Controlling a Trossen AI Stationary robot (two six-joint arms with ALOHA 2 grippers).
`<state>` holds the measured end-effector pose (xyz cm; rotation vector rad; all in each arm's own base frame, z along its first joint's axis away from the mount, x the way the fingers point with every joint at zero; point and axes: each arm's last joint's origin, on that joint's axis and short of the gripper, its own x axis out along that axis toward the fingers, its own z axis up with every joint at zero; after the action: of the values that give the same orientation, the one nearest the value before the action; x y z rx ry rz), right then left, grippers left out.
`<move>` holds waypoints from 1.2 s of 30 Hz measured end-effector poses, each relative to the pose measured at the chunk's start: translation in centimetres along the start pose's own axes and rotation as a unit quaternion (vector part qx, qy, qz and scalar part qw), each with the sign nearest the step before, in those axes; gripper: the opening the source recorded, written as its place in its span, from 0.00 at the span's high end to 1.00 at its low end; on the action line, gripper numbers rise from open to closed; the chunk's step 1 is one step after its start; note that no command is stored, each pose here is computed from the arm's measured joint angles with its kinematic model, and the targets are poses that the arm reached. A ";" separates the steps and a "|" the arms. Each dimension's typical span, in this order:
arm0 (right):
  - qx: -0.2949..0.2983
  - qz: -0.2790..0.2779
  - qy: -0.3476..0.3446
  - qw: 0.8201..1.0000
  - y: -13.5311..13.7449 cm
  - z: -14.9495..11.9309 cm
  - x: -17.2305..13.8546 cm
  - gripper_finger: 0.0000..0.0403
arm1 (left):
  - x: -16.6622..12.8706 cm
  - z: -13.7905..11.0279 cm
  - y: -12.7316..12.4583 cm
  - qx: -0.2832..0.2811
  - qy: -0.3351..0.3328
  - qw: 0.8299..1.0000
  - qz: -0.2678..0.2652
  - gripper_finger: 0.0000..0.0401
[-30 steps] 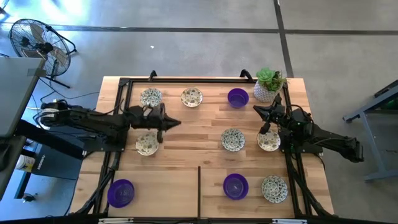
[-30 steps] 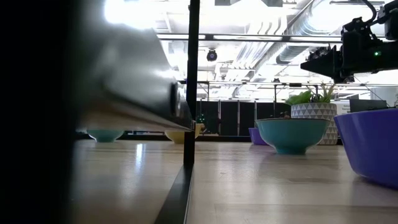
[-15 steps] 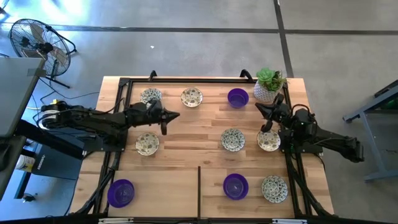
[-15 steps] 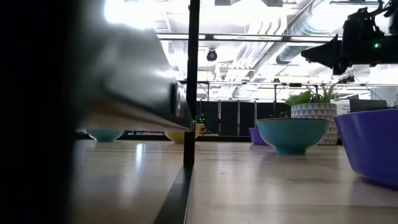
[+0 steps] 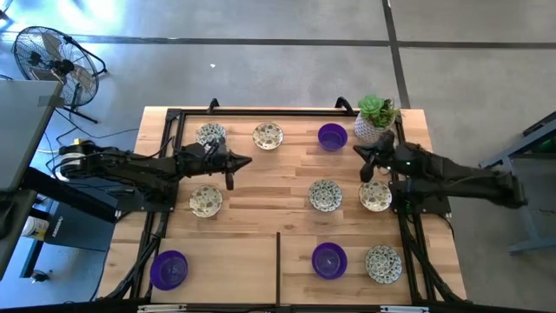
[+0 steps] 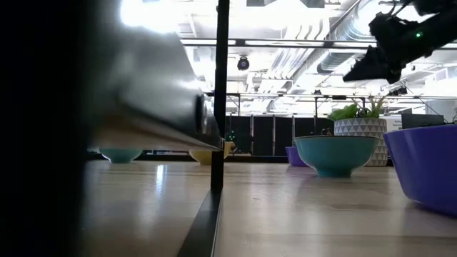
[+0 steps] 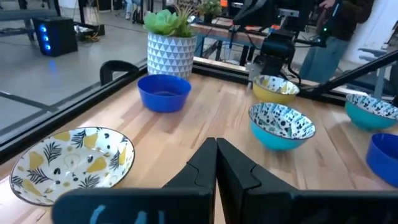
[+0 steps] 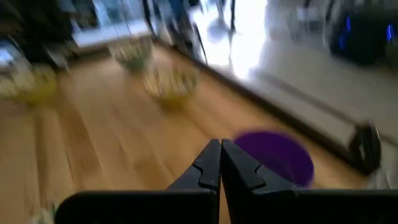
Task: Pick & Place Mini bowls
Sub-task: Put the right yellow patterned bowl on the shelf
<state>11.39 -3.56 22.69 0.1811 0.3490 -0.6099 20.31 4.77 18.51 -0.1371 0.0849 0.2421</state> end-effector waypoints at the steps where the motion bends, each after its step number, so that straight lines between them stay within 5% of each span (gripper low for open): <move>1: -0.001 -0.011 0.030 0.999 0.3 0.1 0.1 1.00 | 0.1 -0.1 0.0 0.000 0.002 1.000 0.000 1.00; 8: 0.010 -0.034 0.190 0.981 3.0 1.0 0.3 1.00 | 0.1 -0.2 0.0 0.003 0.009 1.000 0.001 1.00; 19: 0.053 -0.099 0.361 0.926 7.0 -0.1 -0.6 0.98 | 0.1 -0.2 0.0 0.013 0.009 1.000 -0.011 1.00; 27: 0.049 -0.074 0.448 0.889 10.0 -1.6 -0.9 0.76 | 0.2 -0.4 0.0 0.013 0.013 1.000 -0.013 1.00; 36: 0.000 -0.118 0.500 0.858 11.8 -4.3 0.2 0.58 | 0.2 -0.4 0.0 0.013 0.016 1.000 -0.012 1.00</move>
<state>17.39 6.98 19.40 0.4608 1.4007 -0.7215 20.44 4.72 18.07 -0.1171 0.1185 0.2140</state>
